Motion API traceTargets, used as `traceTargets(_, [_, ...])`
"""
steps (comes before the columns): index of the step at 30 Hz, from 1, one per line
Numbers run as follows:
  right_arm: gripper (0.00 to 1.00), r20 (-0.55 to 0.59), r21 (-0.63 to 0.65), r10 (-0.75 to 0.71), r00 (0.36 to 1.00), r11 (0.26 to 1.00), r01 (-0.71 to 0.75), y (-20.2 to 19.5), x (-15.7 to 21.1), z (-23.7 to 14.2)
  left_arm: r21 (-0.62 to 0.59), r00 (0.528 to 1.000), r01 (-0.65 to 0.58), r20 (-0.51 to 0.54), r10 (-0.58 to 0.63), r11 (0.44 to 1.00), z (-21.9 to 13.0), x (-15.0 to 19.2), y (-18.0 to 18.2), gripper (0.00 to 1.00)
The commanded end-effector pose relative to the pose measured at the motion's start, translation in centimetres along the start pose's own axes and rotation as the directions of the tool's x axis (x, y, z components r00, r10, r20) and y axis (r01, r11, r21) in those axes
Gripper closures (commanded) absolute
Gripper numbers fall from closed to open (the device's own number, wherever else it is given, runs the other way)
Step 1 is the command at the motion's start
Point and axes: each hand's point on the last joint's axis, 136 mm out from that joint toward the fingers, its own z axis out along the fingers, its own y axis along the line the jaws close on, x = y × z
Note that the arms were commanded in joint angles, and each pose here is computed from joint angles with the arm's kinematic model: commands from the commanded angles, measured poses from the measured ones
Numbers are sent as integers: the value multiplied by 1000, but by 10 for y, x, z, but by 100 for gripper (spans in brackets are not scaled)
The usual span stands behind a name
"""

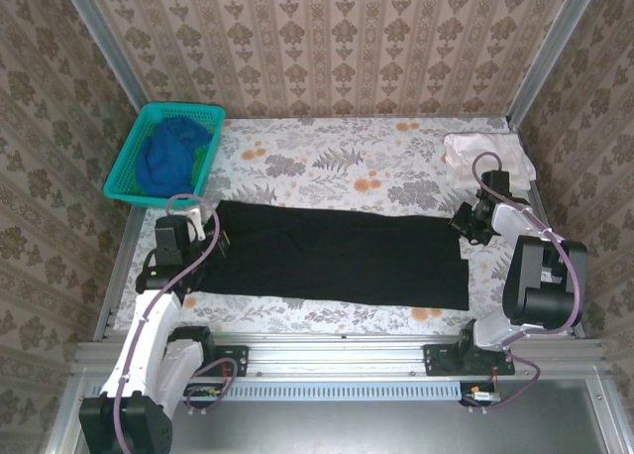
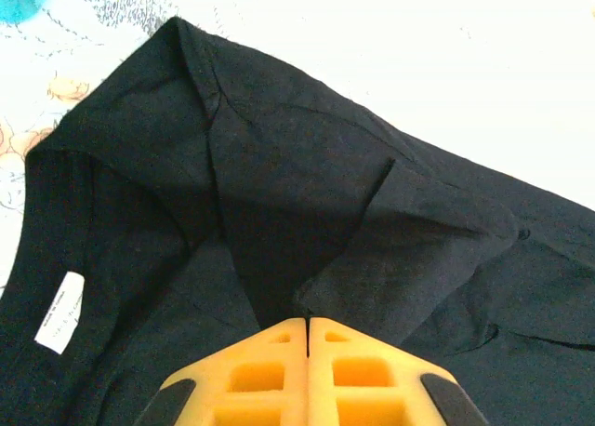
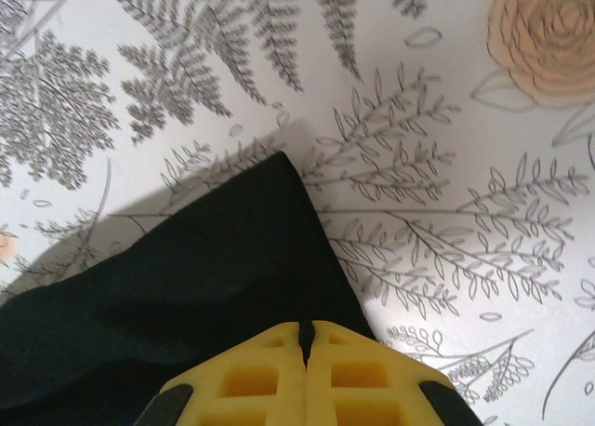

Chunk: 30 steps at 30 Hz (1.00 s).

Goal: Fold and stack the t-shirts

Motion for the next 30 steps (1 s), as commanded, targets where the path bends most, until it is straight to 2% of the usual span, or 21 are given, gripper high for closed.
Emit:
traceTargets(1, [100, 16, -59, 28, 999, 998, -27, 10, -2, -13, -11, 998, 49, -26, -50, 999, 3, 11, 4, 100])
traceTargets(4, [100, 14, -110, 7, 1000, 994, -6, 26, -7, -24, 9, 999, 41, -3, -41, 999, -4, -2, -4, 100])
traceTargets(13, [100, 20, -68, 35, 999, 997, -33, 7, 25, -41, 10, 995, 62, 74, -62, 998, -31, -16, -12, 100])
traceTargets(18, [100, 46, -8, 21, 999, 1000, -20, -5, 26, -50, 10, 994, 37, 101, -38, 999, -46, -30, -21, 100])
traceTargets(21, [99, 16, 3, 21, 1000, 1000, -21, -10, 33, -39, 27, 997, 24, 74, -26, 999, -45, -23, -23, 100])
traceTargets(25, [93, -18, 31, 29, 999, 999, -29, -17, 38, -22, 48, 998, 52, 29, -54, 997, -34, -3, -19, 100])
traceTargets(30, [91, -24, 28, 27, 999, 999, -26, -15, 36, -18, 16, 997, 69, 39, -69, 998, -35, 11, -8, 100])
